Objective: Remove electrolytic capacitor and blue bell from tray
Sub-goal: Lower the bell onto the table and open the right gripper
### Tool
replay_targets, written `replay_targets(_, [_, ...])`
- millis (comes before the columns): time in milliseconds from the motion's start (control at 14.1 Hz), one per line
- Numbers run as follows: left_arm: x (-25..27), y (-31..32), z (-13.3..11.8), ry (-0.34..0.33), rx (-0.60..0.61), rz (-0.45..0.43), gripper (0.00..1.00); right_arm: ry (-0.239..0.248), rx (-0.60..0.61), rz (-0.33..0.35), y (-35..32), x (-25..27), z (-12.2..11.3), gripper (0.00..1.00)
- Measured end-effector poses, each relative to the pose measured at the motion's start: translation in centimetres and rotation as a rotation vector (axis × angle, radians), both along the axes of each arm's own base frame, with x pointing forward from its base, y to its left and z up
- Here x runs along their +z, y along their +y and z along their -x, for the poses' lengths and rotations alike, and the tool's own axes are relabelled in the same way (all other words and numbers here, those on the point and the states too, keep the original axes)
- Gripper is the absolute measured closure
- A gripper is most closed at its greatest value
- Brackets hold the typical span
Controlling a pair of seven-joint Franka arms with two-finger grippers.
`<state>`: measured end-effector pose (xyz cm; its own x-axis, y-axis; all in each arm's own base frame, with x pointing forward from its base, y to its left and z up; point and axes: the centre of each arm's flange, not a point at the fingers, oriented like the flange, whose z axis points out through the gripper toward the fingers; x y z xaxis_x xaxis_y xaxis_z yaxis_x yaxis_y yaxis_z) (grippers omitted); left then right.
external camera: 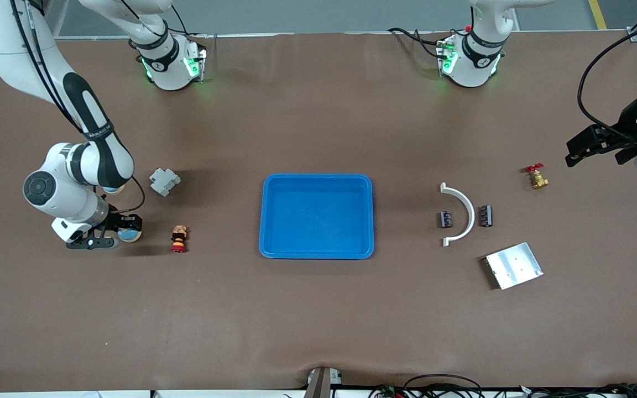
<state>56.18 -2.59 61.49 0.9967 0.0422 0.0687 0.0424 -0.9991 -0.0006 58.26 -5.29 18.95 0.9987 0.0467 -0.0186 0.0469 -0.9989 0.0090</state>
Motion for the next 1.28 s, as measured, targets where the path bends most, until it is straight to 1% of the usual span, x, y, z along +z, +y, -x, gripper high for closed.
replay_targets(427, [0.0,1.1,0.0,0.0,0.02,0.0,0.0,0.005,0.038,-0.005,2.5,-0.2,0.0,0.35])
replay_targets(925, [0.2,1.4,0.0,0.0,0.025,0.0,0.0,0.007,0.021,-0.005,2.5,-0.7,0.0,0.35])
replay_targets(996, [0.1,1.4,0.0,0.002,0.025,0.0,0.0,0.006,0.002,-0.004,2.4,-0.8,0.0,0.29])
replay_targets(1067, [0.0,1.4,-0.1,0.004,0.026,0.0,0.0,0.007,-0.012,-0.004,2.4,-1.0,0.1,0.2])
replay_targets(1139, [-0.1,1.5,-0.1,0.007,0.026,0.0,0.0,0.011,-0.02,-0.004,2.4,-1.3,0.1,0.08])
replay_targets(1210, [-0.2,1.5,-0.2,0.01,0.026,0.0,0.0,0.015,-0.022,-0.004,2.4,-1.5,0.2,0.01])
replay_targets(1281, [-0.3,1.5,-0.2,0.012,0.026,0.0,0.0,0.014,-0.023,-0.004,2.4,-1.5,0.2,0.01])
